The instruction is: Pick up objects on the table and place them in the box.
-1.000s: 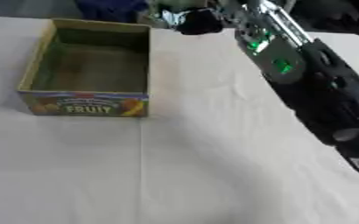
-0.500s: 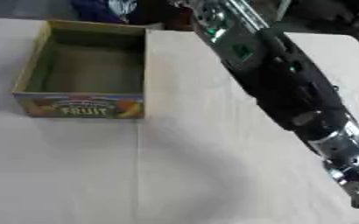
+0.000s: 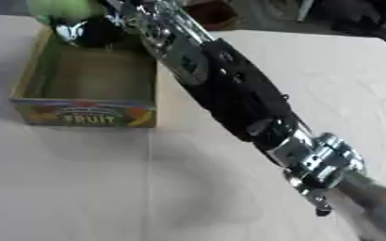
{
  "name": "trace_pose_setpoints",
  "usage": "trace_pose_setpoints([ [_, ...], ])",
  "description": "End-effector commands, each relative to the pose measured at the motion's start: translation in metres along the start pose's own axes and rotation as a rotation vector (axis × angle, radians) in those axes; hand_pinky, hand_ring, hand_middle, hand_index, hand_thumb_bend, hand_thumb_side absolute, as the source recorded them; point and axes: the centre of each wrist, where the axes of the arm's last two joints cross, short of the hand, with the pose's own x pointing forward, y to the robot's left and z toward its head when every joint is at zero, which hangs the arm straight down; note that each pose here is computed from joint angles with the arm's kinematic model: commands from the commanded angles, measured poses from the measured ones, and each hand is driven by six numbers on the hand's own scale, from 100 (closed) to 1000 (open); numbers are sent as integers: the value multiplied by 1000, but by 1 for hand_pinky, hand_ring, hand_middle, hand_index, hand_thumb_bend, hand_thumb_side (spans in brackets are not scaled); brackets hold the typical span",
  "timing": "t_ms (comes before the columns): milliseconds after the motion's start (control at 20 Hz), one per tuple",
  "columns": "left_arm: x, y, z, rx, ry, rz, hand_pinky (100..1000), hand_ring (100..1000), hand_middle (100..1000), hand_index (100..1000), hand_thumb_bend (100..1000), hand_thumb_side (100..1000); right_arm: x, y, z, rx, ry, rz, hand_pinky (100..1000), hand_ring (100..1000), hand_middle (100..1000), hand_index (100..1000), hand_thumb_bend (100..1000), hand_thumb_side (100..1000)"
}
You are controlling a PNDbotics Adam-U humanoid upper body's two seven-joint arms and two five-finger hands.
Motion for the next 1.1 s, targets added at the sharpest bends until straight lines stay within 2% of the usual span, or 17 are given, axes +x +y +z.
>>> trace_pose_setpoints([
  [50, 7, -2, -7, -14, -36, 8, 446, 435, 474, 607, 100, 769, -4, 2, -5, -14, 7, 43, 715, 668, 407, 664, 100, 494],
  [250, 7, -1, -8, -12, -38, 7, 446, 435, 474, 607, 100, 770, -8, 12, -5, 20, 0, 90, 722, 685, 437, 685, 100, 511],
  [450, 8, -2, -10, -15, -42, 11, 445, 435, 474, 606, 100, 770, -11, 21, -5, 99, -28, 176, 726, 711, 495, 716, 100, 551],
  [850, 8, -3, -11, -18, -46, 12, 445, 434, 473, 606, 100, 769, -11, 23, -7, 241, -123, 399, 786, 806, 651, 821, 100, 627],
  [950, 8, -3, -11, -17, -43, 10, 445, 433, 472, 605, 100, 769, -11, 21, -7, 245, -133, 445, 794, 840, 722, 861, 100, 645],
  [1000, 8, -3, -11, -18, -40, 9, 446, 433, 472, 605, 100, 771, -11, 20, -7, 247, -139, 469, 801, 865, 756, 887, 109, 647],
  [1100, 8, -3, -11, -18, -37, 8, 446, 434, 472, 605, 100, 771, -11, 20, -6, 252, -150, 513, 808, 889, 786, 903, 213, 661],
])
